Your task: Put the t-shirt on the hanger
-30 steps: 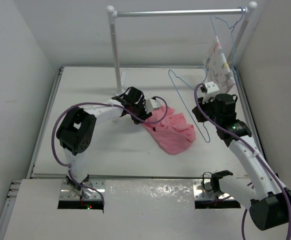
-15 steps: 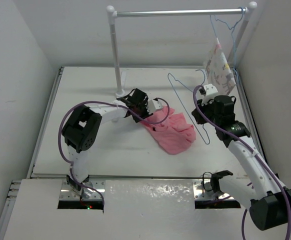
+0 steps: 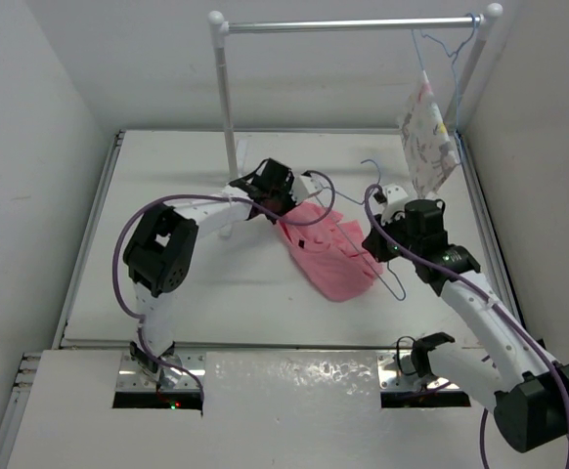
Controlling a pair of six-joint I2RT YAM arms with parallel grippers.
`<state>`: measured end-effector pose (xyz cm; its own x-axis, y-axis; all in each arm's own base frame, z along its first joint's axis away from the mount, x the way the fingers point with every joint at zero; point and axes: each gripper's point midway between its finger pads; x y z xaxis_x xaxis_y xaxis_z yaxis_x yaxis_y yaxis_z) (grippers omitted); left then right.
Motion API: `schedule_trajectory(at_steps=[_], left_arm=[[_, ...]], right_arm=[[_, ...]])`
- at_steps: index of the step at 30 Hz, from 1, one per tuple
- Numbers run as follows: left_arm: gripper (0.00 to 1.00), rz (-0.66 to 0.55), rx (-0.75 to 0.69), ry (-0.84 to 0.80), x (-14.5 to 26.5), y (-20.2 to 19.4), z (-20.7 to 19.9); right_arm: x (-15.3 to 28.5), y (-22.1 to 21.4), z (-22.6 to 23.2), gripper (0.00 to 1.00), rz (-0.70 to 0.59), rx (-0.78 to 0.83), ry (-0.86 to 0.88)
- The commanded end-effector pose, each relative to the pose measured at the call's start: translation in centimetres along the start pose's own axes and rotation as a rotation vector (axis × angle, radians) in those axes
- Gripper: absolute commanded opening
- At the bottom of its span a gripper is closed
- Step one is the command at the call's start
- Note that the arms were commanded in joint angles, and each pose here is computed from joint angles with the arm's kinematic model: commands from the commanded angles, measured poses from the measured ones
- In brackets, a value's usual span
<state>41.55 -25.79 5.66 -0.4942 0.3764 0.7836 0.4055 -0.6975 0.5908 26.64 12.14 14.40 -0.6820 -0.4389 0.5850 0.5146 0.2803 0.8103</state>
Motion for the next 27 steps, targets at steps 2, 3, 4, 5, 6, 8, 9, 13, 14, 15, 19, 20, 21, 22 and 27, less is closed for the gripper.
schedule_trajectory(at_steps=[2, 3, 4, 5, 6, 8, 9, 13, 14, 15, 19, 20, 21, 22, 27], left_arm=[[0.0, -0.059, 0.089, -0.016, -0.6, 2.7, 1.7], [0.0, -0.072, 0.114, -0.013, -0.5, 3.1, 2.5], [0.0, -0.064, 0.131, -0.022, -1.1, 2.9, 2.6], [0.0, -0.057, 0.144, -0.046, -1.3, 2.9, 2.4], [0.0, -0.054, 0.157, -0.057, -1.4, 2.9, 2.5], [0.0, -0.051, 0.185, -0.083, -1.6, 3.3, 2.7], [0.0, -0.052, 0.186, -0.087, -1.7, 3.5, 2.6], [0.0, -0.066, 0.198, -0.099, -1.5, 4.0, 2.5], [0.0, -0.065, 0.2, -0.106, -1.6, 4.0, 2.3], [0.0, -0.064, 0.201, -0.106, -1.6, 3.9, 2.3], [0.0, -0.063, 0.198, -0.107, -1.3, 3.9, 2.3], [0.0, -0.064, 0.198, -0.105, -1.2, 3.9, 2.3], [0.0, -0.062, 0.195, -0.105, -1.2, 3.8, 2.3], [0.0, -0.06, 0.195, -0.106, -1.2, 3.7, 2.2], [0.0, -0.058, 0.191, -0.115, -0.8, 3.5, 2.0]], right_arm=[[1.0, 0.5, 1.6, 0.0, -0.05, -0.02, 0.048], [1.1, 0.1, 1.8, 0.0, -0.037, -0.033, 0.051], [1.3, -0.1, 1.9, 0.0, -0.029, -0.041, 0.054], [1.3, -0.3, 2.1, 0.0, -0.022, -0.048, 0.062], [1.3, -0.9, 2.3, 0.0, -0.004, -0.062, 0.069], [1.2, -2.1, 2.7, 0.0, 0.038, -0.077, 0.084], [0.9, -2.8, 3.0, 0.0, 0.062, -0.085, 0.097], [0.6, -3.6, 5.1, 0.0, 0.065, -0.083, 0.188], [0.5, -3.4, 5.6, 0.0, 0.054, -0.074, 0.209], [0.5, -3.3, 6.4, 0.0, 0.045, -0.065, 0.241], [-0.4, -2.8, 6.9, 0.0, 0.02, -0.055, 0.254], [-0.7, -2.8, 6.8, 0.0, 0.026, -0.056, 0.252], [-1.0, -2.7, 6.8, 0.0, 0.026, -0.055, 0.254], [-1.6, -3.2, 6.8, 0.0, 0.053, -0.061, 0.254], [-3.2, -3.1, 6.1, 0.0, 0.077, -0.043, 0.219]])
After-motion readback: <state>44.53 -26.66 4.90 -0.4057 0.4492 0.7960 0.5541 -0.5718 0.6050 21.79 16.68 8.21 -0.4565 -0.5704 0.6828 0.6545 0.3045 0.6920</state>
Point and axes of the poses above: each gripper's point midway between its finger pads, its own x axis back along the fingers, its own z axis along the line the jaws close on, y = z × x, and after that the axes turned 9 degrees about x, right-handed
